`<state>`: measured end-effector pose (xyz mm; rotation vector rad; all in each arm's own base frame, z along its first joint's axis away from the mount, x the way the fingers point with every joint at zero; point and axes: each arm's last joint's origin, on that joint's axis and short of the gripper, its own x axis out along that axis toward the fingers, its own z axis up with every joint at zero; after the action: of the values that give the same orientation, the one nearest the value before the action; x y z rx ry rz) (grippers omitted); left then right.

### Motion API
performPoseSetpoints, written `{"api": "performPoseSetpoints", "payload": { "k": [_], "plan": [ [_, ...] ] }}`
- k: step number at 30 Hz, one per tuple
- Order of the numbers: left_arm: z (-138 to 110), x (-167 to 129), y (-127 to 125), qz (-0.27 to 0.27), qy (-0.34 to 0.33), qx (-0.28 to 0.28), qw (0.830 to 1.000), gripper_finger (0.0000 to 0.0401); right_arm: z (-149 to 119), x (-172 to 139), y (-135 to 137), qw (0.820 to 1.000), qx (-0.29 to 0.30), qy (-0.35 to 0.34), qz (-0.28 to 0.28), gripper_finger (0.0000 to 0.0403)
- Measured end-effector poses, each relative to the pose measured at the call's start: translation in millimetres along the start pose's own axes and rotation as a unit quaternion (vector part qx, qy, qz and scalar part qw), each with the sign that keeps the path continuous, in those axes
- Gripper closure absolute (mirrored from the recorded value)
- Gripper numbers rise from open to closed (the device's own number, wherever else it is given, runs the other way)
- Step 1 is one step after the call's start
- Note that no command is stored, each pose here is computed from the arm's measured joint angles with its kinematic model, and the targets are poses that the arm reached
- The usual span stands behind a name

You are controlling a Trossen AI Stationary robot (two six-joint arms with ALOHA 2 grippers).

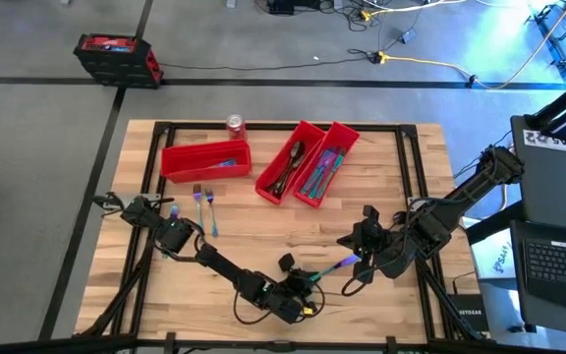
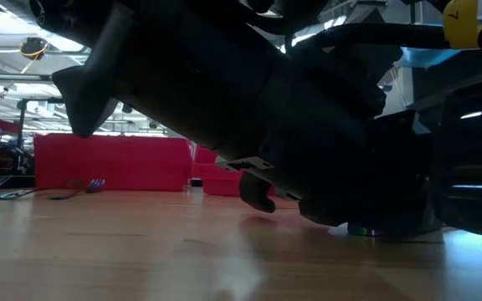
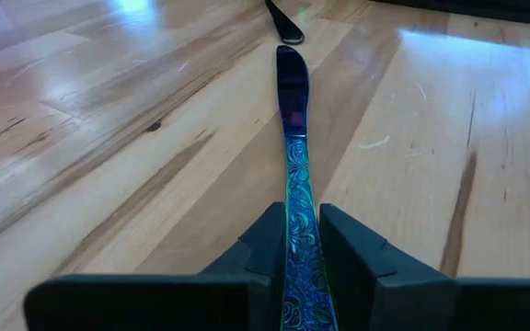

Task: Sort silverware
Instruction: Put the blue table knife into the right red bin

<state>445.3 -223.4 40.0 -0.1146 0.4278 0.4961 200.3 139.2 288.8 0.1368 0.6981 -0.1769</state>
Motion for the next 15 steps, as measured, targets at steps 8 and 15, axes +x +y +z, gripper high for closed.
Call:
{"api": "performPoseSetpoints", "payload": {
  "k": [8, 15],
  "plan": [
    [2.6, 0.1, -2.1, -0.004, -0.012, -0.006, 1.000, 0.0362, 0.3, 0.0, -0.3, 1.000, -0.001, -0.005, -0.006, 0.0403],
    [3.6, -4.2, -7.6, -0.016, -0.027, -0.006, 0.999, 0.0363, 0.3, 0.0, -0.4, 1.000, -0.001, -0.005, -0.006, 0.0403]
  ]
}}
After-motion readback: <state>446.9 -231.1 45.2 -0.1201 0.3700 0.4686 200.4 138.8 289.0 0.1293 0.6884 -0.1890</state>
